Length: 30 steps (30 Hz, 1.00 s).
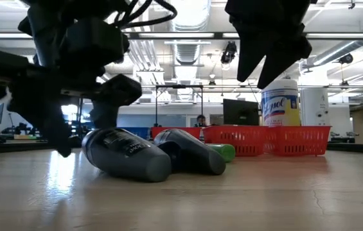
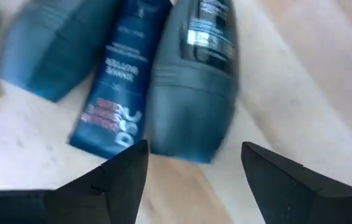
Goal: Pick & Place Travel size toiletries
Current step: Put the black deodorant into the middle red bin
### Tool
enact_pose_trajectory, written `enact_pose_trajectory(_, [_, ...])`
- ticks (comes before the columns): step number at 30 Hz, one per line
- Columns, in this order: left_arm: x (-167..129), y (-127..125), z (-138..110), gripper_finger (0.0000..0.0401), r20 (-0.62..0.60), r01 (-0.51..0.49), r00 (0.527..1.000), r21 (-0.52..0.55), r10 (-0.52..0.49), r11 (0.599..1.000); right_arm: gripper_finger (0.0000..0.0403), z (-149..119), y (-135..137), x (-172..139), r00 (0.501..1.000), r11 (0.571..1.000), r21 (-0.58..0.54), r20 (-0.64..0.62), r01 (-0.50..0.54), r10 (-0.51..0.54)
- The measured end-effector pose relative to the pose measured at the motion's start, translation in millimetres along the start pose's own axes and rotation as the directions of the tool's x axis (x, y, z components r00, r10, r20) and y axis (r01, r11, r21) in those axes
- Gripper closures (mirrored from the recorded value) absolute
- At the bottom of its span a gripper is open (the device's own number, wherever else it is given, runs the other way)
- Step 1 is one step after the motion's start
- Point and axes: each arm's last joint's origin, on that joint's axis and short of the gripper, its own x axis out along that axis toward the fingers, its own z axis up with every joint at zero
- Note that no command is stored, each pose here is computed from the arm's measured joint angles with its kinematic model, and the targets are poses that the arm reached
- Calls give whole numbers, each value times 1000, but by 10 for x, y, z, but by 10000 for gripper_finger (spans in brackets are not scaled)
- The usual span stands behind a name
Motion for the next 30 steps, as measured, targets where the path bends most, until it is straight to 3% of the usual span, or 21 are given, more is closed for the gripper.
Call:
enact_pose_trajectory(5, [-56, -83, 79, 140, 61, 87, 995, -90, -82, 992, 97, -25, -2, 14, 1000, 1000, -6, -15, -3, 3])
enact_pose_trajectory(10, [-104, -215, 197, 141, 115, 184, 978, -70, -175, 980, 113, -51, -16, 38, 999, 1000, -11, -33, 0, 0])
enact_pose_trajectory(16, [-96, -235, 185, 155, 104, 153, 984, -95, -143, 984, 126, -66, -1, 41, 998, 1000, 0, -64, -29, 29])
enact_pose_trajectory(26, [-65, -242, 170, 167, 93, 154, 985, -121, -143, 981, 137, -59, 133, 83, 970, 975, 32, -100, -222, 224])
enact_pose_trajectory(30, [-66, -238, 139, 167, 58, 129, 991, -129, -122, 983, 135, -76, 290, 105, 934, 933, -57, -62, -356, 353])
